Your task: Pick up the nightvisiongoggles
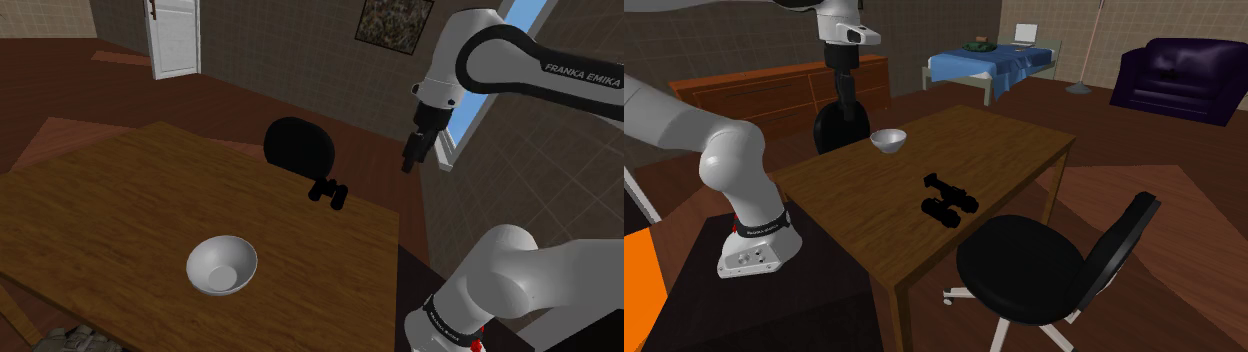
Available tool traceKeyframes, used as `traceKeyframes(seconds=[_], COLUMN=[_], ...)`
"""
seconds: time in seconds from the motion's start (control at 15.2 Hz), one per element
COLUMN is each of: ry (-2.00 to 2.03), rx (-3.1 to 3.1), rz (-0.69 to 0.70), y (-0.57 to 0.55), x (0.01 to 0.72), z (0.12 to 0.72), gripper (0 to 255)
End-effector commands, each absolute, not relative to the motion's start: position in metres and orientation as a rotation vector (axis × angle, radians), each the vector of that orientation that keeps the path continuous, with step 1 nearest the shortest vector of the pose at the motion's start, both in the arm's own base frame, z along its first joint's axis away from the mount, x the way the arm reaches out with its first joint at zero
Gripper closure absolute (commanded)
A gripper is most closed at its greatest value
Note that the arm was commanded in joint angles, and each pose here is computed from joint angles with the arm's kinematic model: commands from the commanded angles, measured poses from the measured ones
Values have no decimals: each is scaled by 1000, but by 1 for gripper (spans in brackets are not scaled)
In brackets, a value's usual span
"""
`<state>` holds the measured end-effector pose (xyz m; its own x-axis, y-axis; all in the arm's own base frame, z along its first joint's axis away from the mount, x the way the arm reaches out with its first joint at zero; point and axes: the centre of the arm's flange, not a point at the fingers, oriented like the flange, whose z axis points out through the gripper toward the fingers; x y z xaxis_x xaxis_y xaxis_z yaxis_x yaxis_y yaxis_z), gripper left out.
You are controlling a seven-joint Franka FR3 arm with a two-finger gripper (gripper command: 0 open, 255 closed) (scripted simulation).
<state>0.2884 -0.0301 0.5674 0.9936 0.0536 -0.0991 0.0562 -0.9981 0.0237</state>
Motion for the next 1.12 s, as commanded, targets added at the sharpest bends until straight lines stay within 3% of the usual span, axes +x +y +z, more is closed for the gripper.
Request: traceKeyframes(seconds=[0.0, 1.06], ry=[86, 184], rx=[3110, 3095], rz=[-153, 13], y=[-30, -38], x=[288, 414], z=[567, 413], gripper=[0, 0])
